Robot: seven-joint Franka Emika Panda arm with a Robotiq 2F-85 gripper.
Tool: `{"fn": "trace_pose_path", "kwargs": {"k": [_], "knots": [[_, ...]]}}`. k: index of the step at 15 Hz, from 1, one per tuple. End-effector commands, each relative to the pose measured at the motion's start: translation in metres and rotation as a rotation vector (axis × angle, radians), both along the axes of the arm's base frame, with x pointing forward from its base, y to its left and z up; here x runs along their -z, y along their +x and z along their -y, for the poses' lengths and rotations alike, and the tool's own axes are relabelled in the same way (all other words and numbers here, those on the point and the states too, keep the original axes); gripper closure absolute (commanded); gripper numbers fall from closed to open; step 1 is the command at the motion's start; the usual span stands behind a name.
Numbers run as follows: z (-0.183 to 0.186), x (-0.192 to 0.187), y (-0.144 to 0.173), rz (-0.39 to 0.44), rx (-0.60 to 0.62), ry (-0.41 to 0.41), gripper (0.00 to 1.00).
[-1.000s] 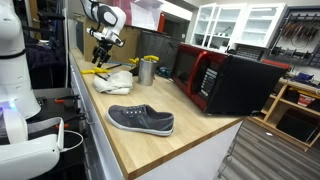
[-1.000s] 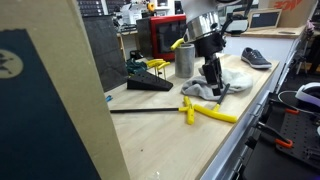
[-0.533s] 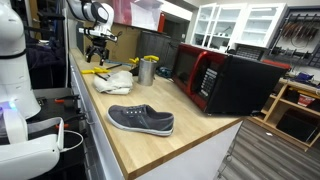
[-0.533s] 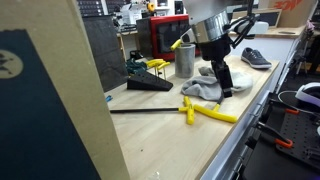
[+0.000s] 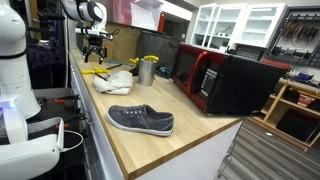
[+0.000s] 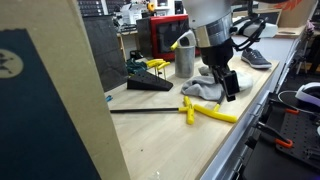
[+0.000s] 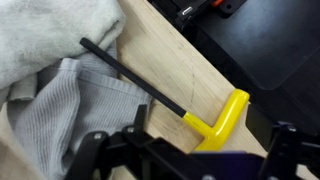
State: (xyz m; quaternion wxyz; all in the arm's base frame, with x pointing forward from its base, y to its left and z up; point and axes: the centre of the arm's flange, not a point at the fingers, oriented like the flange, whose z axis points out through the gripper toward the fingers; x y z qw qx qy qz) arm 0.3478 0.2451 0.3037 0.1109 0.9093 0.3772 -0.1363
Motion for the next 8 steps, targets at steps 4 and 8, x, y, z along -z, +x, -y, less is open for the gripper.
{"fn": "trace_pose_path", "kwargs": {"k": [4, 8], "knots": [[-0.015, 0.016, 0.02, 0.102, -0.33, -0.009, 0.0], [-0.035, 0.033, 0.024, 0.147, -0.532, 0.09, 0.0]]}}
